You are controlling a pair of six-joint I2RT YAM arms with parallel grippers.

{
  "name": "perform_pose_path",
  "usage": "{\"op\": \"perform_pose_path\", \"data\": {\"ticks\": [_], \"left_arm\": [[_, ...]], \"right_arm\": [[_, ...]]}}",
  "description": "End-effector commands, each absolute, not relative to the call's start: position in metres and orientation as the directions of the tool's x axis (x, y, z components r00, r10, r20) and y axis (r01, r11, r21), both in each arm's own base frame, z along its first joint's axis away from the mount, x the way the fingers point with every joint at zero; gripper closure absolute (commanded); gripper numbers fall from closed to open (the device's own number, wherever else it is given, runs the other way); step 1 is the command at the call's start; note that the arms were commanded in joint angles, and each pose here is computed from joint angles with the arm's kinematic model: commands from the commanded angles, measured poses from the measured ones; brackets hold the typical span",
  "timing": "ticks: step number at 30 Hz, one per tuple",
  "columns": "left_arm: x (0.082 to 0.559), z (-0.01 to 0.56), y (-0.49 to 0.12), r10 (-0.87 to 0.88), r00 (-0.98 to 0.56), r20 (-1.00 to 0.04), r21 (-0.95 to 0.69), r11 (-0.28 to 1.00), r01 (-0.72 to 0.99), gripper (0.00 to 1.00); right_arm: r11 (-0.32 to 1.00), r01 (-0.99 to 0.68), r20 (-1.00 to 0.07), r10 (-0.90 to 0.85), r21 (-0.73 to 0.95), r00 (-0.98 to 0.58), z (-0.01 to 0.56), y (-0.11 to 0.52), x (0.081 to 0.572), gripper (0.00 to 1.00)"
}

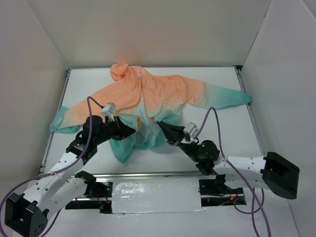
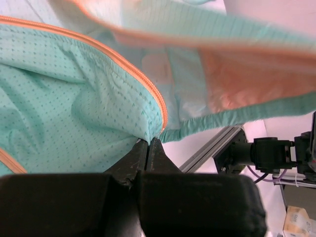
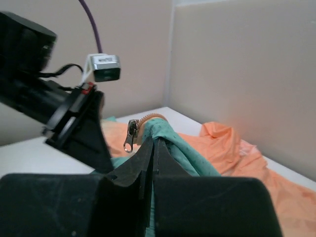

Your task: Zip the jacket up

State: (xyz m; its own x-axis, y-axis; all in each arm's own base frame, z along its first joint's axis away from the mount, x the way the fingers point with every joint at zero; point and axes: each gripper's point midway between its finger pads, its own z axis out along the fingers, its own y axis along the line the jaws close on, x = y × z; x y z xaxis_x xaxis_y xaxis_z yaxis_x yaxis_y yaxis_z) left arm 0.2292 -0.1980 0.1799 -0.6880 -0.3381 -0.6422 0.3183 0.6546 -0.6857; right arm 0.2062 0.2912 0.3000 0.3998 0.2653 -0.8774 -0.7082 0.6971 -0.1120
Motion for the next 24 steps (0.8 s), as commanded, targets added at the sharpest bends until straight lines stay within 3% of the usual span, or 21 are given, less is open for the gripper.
{"op": "perform_pose_path", "data": {"ticks": [1, 2, 4, 11, 17, 24], "left_arm": [[0.240, 0.231, -0.198, -0.356, -0.577, -0.735, -0.642, 0.639, 0.424, 1.00], [0.241, 0.238, -0.197, -0.358, -0.559, -0.748, -0.632, 0.640, 0.437, 1.00], [0.241, 0.262, -0.197, -0.372, -0.505, -0.779, -0.612, 0.627, 0.482, 1.00], [0.228, 0.296, -0.206, -0.425, -0.441, -0.791, -0.611, 0.515, 0.600, 1.00], [0.213, 0.301, -0.214, -0.450, -0.457, -0.767, -0.633, 0.418, 0.651, 1.00], [0.201, 0.290, -0.217, -0.492, -0.549, -0.676, -0.728, 0.327, 0.603, 1.00]], "right_arm": [[0.590, -0.806, -0.715, 0.583, 0.047, 0.385, 0.370, 0.253, 0.165, 1.00], [0.576, -0.815, -0.827, 0.489, 0.067, 0.278, 0.343, 0.271, 0.174, 1.00], [0.508, -0.843, -0.868, 0.485, 0.179, 0.109, 0.332, 0.276, 0.167, 1.00], [0.450, -0.794, -0.862, 0.478, 0.408, -0.172, 0.290, 0.286, 0.164, 1.00], [0.418, -0.762, -0.831, 0.483, 0.495, -0.275, 0.269, 0.295, 0.163, 1.00], [0.427, -0.740, -0.808, 0.526, 0.520, -0.265, 0.262, 0.297, 0.173, 1.00]]}}
